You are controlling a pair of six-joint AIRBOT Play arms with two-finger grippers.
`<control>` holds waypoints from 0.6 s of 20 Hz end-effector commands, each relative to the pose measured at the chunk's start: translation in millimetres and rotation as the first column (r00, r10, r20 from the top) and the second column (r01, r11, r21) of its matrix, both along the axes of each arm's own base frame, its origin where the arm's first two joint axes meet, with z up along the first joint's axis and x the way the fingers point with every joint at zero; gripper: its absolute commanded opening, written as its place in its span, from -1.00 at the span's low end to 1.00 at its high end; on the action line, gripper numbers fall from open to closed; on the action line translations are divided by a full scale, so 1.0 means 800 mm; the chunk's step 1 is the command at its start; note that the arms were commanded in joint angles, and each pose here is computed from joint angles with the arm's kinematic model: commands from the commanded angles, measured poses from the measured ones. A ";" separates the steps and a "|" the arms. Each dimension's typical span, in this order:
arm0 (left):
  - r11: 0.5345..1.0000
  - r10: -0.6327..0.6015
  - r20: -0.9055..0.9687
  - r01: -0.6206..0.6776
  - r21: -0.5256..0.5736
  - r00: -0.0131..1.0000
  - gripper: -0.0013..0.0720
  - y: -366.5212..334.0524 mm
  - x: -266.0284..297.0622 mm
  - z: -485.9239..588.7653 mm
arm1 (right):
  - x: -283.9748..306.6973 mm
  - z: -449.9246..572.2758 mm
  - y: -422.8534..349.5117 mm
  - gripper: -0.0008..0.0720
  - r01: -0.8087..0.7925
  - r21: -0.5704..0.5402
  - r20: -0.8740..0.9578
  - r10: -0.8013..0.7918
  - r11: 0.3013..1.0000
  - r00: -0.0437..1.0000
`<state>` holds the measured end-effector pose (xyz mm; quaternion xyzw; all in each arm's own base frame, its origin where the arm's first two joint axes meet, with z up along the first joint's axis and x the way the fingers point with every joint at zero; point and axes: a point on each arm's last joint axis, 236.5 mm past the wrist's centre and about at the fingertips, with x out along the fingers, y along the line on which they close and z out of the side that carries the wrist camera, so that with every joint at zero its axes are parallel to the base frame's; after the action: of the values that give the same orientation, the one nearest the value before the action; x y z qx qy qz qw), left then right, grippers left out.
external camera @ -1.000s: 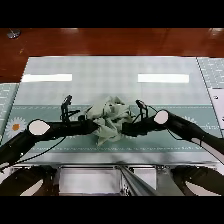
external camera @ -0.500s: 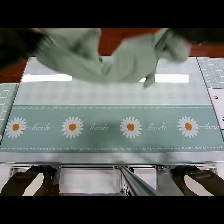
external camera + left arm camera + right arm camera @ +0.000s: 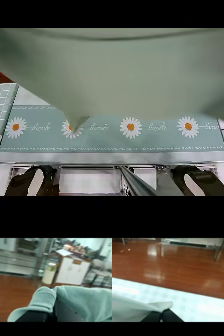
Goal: Fold the shirts.
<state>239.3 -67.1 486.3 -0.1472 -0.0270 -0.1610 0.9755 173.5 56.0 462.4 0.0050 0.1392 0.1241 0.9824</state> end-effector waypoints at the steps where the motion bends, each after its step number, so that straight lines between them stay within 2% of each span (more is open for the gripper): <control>1: 0.992 0.080 -0.104 -0.069 0.104 0.991 -0.88 0.001 -0.045 -0.035 | -0.065 -0.025 -0.025 -0.92 0.076 -0.020 -0.061 -0.077 0.997 0.995; 4: 0.987 0.047 -0.168 -0.019 0.163 0.985 -0.88 -0.023 -0.083 -0.063 | -0.087 -0.042 -0.026 -0.92 0.079 -0.017 -0.111 -0.081 0.997 0.991; 7: 0.986 0.041 -0.195 -0.008 0.169 0.980 -0.88 -0.030 -0.098 -0.076 | -0.085 -0.065 -0.012 -0.92 0.042 0.011 -0.174 -0.040 0.999 0.984; 9: 0.984 0.035 -0.237 0.008 0.180 0.971 -0.88 -0.024 -0.086 -0.098 | -0.074 -0.104 -0.002 -0.92 0.017 0.021 -0.278 -0.010 1.000 0.961; 12: 0.987 -0.012 -0.386 0.072 0.141 0.922 -0.88 -0.018 -0.051 -0.171 | -0.047 -0.192 0.003 -0.92 0.018 0.027 -0.467 -0.003 0.999 0.884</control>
<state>185.7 -83.1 394.0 -0.0957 0.1211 -0.1410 0.9779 125.8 51.8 362.6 0.0339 0.2968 0.1107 0.9479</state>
